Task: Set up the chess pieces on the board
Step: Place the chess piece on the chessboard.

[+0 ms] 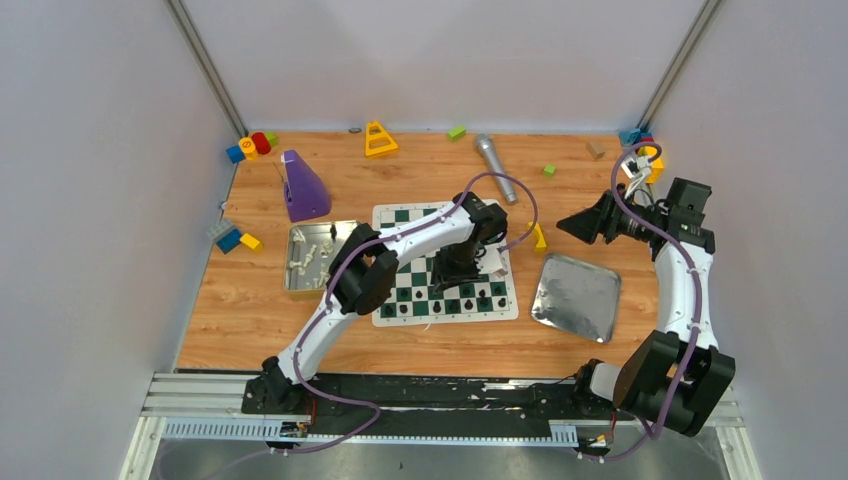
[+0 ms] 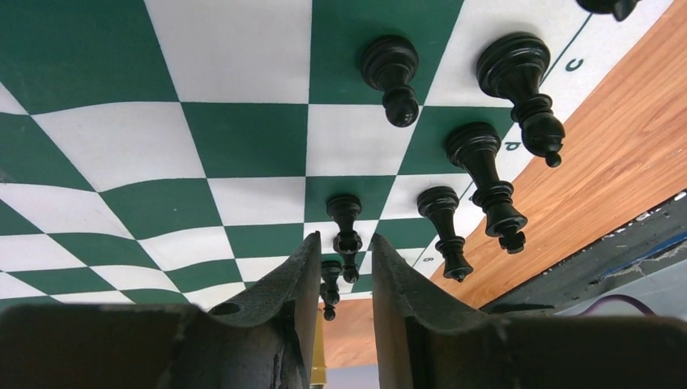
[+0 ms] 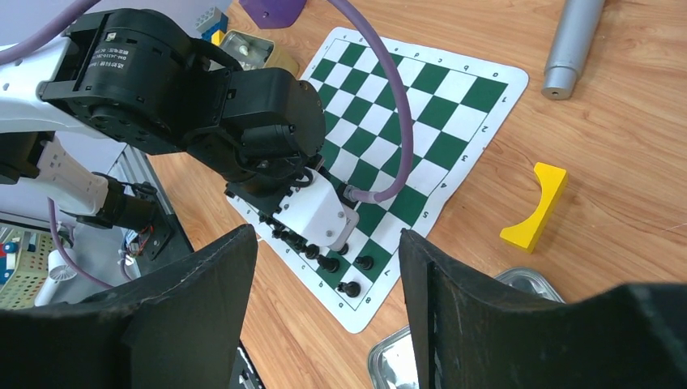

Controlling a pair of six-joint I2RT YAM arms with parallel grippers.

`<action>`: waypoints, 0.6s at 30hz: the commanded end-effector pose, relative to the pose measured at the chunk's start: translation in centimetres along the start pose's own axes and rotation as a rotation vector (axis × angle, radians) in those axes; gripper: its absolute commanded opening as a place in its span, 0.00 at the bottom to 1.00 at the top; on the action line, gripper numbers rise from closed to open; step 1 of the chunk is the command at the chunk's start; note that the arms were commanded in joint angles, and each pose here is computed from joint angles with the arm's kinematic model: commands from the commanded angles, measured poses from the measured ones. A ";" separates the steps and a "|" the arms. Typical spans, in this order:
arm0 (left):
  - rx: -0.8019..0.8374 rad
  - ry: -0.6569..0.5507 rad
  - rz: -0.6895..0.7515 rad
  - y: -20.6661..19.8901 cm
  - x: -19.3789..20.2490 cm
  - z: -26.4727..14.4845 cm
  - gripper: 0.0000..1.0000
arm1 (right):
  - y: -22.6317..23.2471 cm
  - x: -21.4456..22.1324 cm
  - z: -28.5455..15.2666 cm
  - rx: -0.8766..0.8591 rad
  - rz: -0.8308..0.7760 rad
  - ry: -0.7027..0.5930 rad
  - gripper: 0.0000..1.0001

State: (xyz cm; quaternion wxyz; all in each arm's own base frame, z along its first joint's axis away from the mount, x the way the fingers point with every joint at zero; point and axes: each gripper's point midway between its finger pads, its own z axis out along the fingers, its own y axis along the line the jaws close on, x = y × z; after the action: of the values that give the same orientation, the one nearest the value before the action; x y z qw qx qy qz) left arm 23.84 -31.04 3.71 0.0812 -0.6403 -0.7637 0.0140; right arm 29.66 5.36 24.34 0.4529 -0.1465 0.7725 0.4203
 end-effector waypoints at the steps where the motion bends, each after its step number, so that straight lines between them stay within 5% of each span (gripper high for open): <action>1: -0.029 -0.024 0.001 0.1 -0.5 -1.2 0.39 | 0.4 -0.2 -0.2 -0.033 -0.038 -0.016 0.66; 8: -0.084 -0.087 -0.016 0.3 -0.2 -3.8 0.53 | 0.3 -0.3 -0.2 -0.034 -0.035 -0.018 0.66; 18: -0.249 -0.451 -0.285 5.1 6.3 -13.5 0.70 | 0.2 -0.3 -0.2 -0.038 -0.024 -0.017 0.66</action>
State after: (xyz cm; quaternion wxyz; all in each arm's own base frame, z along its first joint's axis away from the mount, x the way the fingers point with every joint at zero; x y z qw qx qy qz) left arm 26.18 -28.51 11.31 -0.0485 -0.5979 -0.7994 0.0342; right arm 29.57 5.34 24.36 0.4519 -0.1454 0.7710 0.4246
